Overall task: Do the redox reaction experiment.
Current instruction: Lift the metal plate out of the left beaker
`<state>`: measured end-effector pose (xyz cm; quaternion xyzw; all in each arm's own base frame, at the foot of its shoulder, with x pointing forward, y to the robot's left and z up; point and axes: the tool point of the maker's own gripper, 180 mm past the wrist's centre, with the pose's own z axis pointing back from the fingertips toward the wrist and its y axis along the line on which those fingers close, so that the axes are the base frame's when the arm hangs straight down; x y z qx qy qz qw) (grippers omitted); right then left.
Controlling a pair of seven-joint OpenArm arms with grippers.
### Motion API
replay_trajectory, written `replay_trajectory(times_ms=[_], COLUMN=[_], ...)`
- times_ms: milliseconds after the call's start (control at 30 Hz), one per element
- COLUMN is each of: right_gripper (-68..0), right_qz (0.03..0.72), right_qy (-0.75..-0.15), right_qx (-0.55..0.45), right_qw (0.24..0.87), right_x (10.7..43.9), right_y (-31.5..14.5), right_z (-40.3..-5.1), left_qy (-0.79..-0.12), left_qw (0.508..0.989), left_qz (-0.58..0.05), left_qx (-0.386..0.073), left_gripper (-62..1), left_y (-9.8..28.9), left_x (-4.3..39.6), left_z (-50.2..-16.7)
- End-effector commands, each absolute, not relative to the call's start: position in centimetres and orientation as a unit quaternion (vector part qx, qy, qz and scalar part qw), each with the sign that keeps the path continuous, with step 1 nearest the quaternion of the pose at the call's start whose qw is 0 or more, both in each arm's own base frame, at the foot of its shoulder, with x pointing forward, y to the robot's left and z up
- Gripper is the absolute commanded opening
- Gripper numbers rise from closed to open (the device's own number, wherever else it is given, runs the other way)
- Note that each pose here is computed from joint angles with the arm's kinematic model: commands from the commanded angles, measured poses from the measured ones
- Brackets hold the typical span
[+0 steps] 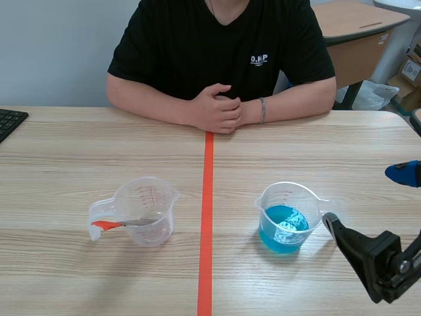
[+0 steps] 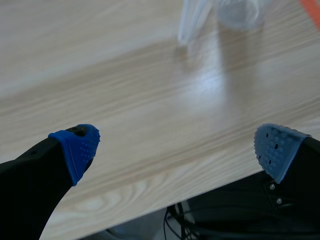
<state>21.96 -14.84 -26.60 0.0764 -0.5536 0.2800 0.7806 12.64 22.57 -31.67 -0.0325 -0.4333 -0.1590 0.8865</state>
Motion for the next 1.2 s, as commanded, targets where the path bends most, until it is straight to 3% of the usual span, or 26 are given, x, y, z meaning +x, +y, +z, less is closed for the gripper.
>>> replay_trajectory(times_ms=[0,300,567,867,1167], right_gripper=[0.4,0.4,0.4,0.4,0.4], right_qz=[0.286,0.294,0.314,0.376,0.418], right_qy=[-0.564,-0.567,-0.589,-0.59,-0.592], right_qx=[0.076,0.074,0.076,0.118,0.186], right_qw=[0.771,0.766,0.74,0.705,0.663], right_x=[22.2,22.4,23.6,23.8,22.8], right_y=[-14.7,-14.5,-13.8,-9.5,-3.4], right_z=[-25.8,-25.6,-24.2,-24.0,-23.8], left_qy=[-0.437,-0.363,-0.301,-0.287,-0.286], left_qw=[0.889,0.93,0.952,0.954,0.954], left_qz=[-0.137,-0.058,-0.035,-0.031,-0.031], left_qx=[-0.034,-0.004,-0.041,-0.077,-0.079], left_gripper=[1.4,1.4,1.4,1.4,1.4], left_y=[22.8,25.9,23.5,20.9,20.8], left_x=[12.2,6.3,1.8,0.1,0.1], left_z=[-32.1,-36.7,-40.1,-41.2,-41.2])
